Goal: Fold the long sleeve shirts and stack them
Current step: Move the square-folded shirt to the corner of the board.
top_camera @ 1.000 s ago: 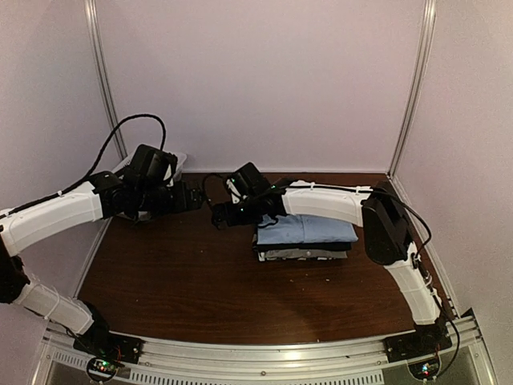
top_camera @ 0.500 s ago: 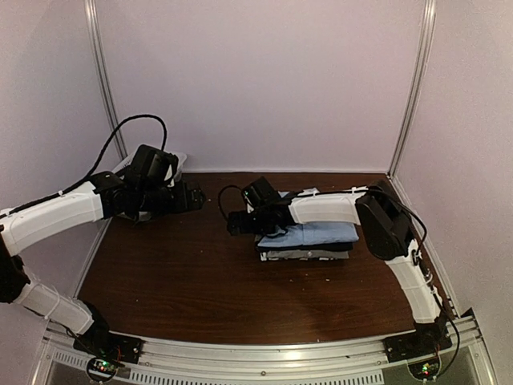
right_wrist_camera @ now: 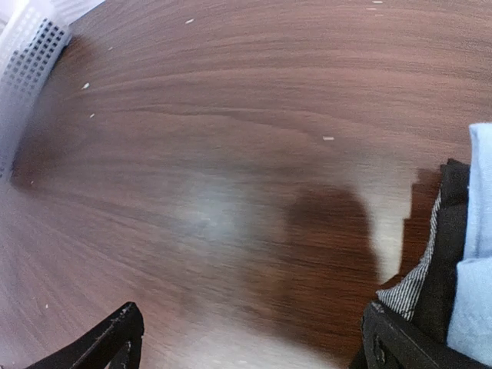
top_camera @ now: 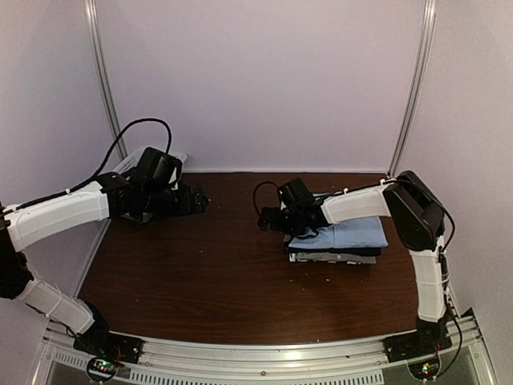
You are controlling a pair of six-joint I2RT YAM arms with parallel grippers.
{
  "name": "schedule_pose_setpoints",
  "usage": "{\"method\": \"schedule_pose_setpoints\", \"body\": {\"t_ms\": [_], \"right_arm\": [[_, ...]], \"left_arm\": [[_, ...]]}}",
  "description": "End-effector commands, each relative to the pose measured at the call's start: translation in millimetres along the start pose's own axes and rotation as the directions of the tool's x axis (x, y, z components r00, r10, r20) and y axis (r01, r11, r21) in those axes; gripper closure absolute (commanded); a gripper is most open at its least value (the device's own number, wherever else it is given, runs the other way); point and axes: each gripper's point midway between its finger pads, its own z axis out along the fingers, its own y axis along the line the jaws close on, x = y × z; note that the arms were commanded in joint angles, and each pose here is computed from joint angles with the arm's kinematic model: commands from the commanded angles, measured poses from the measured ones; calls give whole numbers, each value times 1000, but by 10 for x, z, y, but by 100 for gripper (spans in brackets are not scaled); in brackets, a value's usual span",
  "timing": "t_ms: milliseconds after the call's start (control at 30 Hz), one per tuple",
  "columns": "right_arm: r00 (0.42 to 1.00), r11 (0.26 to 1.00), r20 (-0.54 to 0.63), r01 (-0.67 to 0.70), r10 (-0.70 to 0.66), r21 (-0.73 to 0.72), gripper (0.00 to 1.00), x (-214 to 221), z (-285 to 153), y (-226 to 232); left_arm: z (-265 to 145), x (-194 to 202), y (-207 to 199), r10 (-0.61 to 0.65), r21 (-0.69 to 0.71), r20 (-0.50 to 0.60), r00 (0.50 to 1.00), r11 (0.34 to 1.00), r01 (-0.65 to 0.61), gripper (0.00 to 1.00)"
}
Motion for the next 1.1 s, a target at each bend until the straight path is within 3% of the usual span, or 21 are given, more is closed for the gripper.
{"method": "schedule_pose_setpoints", "body": {"t_ms": [0,233,433,700,1067], "right_arm": [[992,982,40,-121,116,144,0,-60,-181,-725],[970,950,123,-234,212,206,0,-138,-533,-1314],[958,932,135,-278,253,231,0,42,-871,-1613],[946,920,156,-316,285,232,0,320,-1280,-1834],[947,931,61,-322,316,172,0,826,-1528,-1808]], "left_arm": [[19,-124,-121,-20,39,20,1000,999,19,2],[49,-119,-149,-21,46,12,1000,999,21,2],[69,-107,-153,-22,46,6,1000,999,22,2],[140,-89,-208,-22,65,-9,1000,998,22,2],[215,-26,-230,-23,77,-31,999,997,25,2]]}}
